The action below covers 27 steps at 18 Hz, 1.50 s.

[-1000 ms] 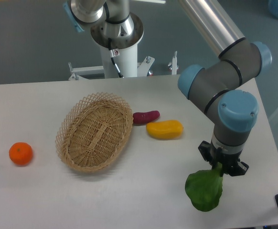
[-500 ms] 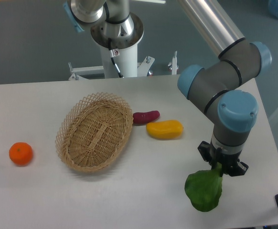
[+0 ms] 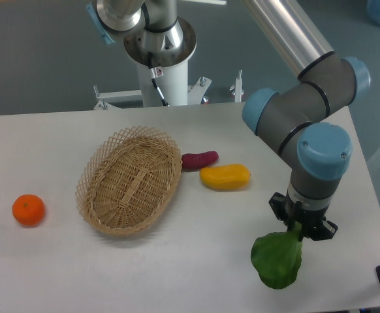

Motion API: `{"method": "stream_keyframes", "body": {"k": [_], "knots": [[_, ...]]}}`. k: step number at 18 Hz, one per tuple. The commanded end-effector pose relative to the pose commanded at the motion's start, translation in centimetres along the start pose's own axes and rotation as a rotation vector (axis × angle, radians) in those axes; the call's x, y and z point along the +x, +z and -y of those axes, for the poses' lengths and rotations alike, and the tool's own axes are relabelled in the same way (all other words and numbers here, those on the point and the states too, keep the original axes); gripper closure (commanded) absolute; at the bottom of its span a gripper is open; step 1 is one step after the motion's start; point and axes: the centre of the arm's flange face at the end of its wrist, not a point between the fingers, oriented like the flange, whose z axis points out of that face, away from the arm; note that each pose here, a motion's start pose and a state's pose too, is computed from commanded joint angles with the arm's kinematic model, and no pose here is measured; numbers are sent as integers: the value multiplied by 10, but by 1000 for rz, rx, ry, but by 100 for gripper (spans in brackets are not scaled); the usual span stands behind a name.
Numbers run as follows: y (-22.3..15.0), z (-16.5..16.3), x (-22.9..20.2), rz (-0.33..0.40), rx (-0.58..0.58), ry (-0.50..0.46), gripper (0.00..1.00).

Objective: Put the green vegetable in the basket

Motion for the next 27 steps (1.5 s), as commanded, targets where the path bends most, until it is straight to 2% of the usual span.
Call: {"method": "stream_keyframes", "body": {"k": [9, 14, 19, 27], "knots": [[-29, 43, 96, -25, 20, 82, 70], [-36, 59, 151, -10, 70, 137, 70], [-21, 60, 224, -26, 64, 197, 70], [-9, 75, 311, -79, 48, 309, 69]]}}
